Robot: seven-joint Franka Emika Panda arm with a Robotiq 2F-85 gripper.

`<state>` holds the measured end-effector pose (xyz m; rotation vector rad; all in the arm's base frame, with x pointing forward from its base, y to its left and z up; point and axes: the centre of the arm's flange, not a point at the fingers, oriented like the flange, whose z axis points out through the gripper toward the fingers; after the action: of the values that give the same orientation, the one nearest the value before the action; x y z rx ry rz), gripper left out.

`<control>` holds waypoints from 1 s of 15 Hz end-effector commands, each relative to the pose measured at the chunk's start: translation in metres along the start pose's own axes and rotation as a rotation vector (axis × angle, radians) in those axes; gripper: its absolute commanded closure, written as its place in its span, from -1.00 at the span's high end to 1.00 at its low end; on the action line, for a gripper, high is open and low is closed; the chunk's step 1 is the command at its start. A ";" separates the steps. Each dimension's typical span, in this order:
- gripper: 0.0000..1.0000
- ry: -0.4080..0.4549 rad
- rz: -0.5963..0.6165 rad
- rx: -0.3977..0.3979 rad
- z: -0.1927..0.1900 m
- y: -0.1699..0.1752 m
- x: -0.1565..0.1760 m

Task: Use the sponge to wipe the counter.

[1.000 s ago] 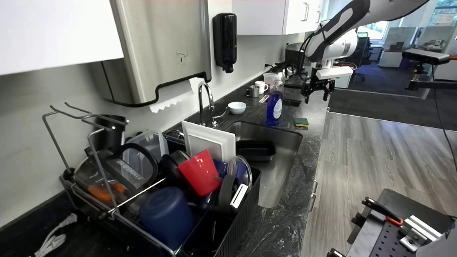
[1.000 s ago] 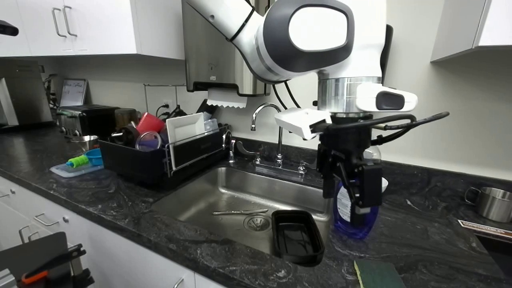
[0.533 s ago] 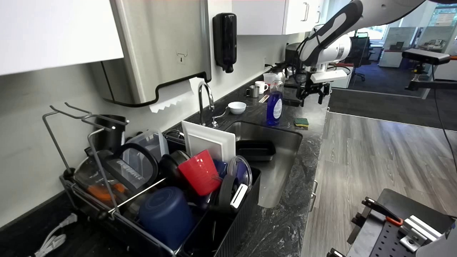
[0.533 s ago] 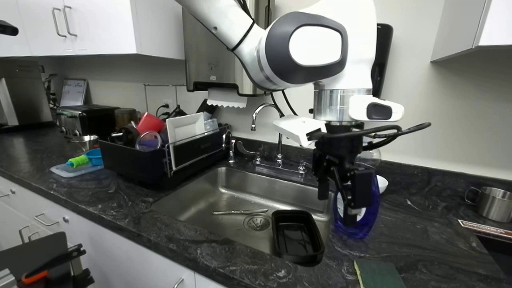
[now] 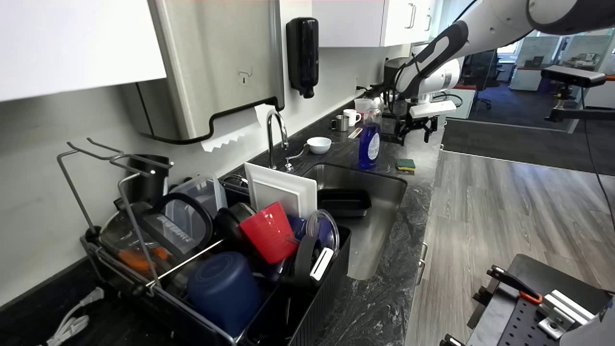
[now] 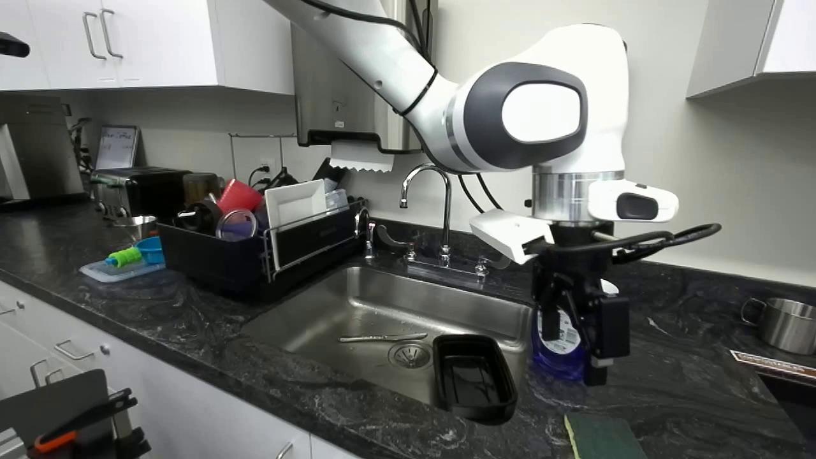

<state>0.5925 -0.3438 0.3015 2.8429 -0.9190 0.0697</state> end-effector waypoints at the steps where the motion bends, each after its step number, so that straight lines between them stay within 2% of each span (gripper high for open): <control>1: 1.00 0.007 0.065 -0.019 0.019 0.009 0.023; 8: 1.00 -0.002 0.107 -0.013 0.048 0.025 0.036; 15: 1.00 -0.008 0.126 0.016 0.066 0.021 0.046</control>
<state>0.6082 -0.3913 0.2494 2.7807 -1.0678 0.0605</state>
